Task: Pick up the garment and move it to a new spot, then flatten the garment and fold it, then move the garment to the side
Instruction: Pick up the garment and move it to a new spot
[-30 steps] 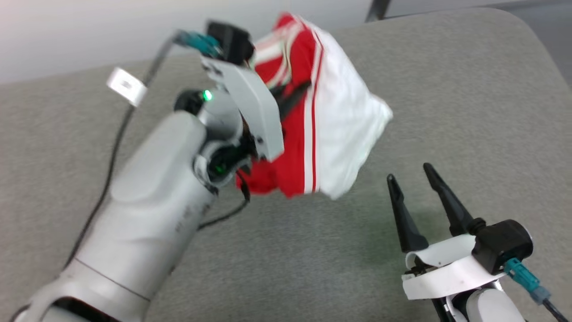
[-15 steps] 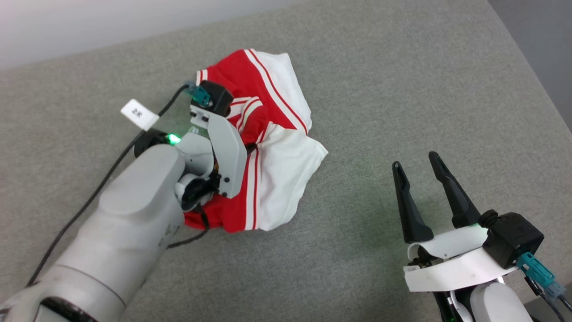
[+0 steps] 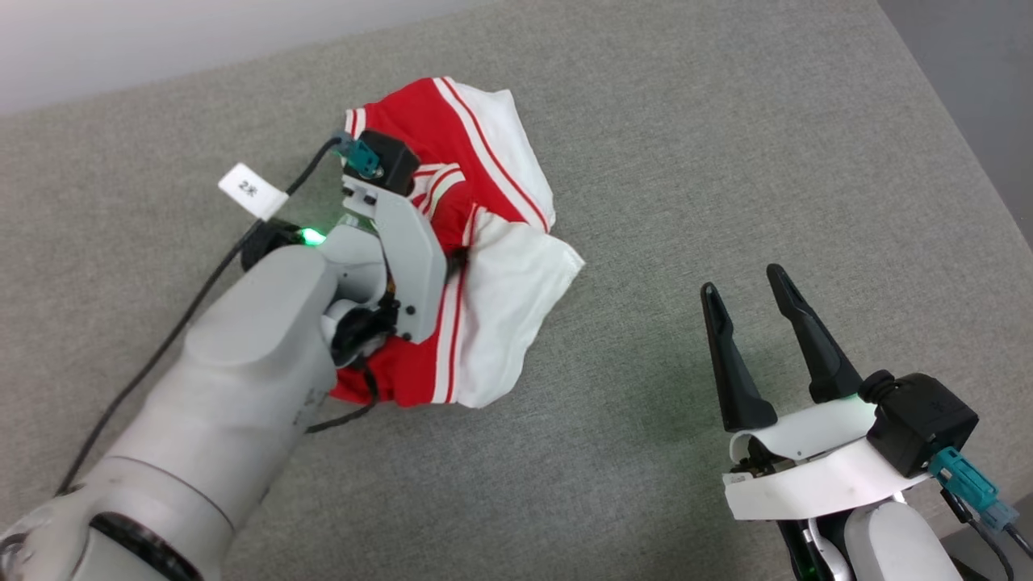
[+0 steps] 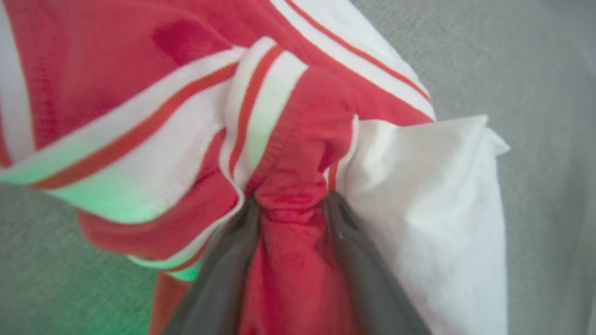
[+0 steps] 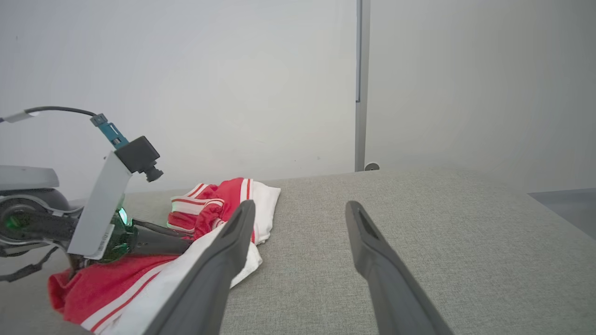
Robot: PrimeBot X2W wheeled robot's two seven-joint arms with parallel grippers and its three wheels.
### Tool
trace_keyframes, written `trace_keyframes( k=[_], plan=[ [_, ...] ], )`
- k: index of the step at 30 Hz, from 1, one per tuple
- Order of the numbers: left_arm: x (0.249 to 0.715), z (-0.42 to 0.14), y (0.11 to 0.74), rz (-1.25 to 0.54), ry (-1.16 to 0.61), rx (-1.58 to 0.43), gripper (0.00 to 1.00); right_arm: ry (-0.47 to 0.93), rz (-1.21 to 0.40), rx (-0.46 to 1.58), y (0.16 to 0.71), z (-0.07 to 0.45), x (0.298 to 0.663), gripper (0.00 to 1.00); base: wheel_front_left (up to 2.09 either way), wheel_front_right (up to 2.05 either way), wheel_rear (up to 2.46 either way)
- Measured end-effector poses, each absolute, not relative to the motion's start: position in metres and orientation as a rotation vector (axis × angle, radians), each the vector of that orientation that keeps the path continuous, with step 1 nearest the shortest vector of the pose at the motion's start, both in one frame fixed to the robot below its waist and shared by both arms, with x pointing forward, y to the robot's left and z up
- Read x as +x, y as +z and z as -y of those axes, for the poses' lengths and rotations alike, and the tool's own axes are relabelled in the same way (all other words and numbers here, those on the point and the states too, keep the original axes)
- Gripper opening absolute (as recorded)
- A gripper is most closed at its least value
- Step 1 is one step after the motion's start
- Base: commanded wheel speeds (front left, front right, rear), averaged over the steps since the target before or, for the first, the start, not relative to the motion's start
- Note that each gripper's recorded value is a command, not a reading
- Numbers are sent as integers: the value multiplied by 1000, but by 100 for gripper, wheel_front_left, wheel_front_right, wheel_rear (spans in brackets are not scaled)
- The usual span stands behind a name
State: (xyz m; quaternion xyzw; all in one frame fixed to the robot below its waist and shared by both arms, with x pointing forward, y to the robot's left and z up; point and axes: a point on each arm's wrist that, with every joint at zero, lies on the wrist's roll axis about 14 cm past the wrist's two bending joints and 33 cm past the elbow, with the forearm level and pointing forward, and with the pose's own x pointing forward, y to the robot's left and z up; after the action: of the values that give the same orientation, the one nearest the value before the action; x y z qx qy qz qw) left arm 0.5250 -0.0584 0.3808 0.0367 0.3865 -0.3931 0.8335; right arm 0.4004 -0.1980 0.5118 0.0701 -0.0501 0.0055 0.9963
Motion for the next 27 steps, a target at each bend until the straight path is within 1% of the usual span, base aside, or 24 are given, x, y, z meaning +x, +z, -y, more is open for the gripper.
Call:
trace_keyframes(
  k=[7,13,17,20,27],
  plan=[
    [518,60,407,-730,-831,-48,100,45,88,119,508,187,399,100,0,0,0],
    [510,33,427,-641,-776,-166,100,99,69,87,502,169,398,100,0,0,0],
    [504,6,438,-558,-710,-235,100,122,40,78,493,163,391,100,0,0,0],
    [490,-17,435,-536,-636,-327,100,134,21,69,488,162,385,100,0,0,0],
    [438,-74,409,-529,-449,-478,100,152,-42,31,469,169,364,100,0,0,0]
  ],
)
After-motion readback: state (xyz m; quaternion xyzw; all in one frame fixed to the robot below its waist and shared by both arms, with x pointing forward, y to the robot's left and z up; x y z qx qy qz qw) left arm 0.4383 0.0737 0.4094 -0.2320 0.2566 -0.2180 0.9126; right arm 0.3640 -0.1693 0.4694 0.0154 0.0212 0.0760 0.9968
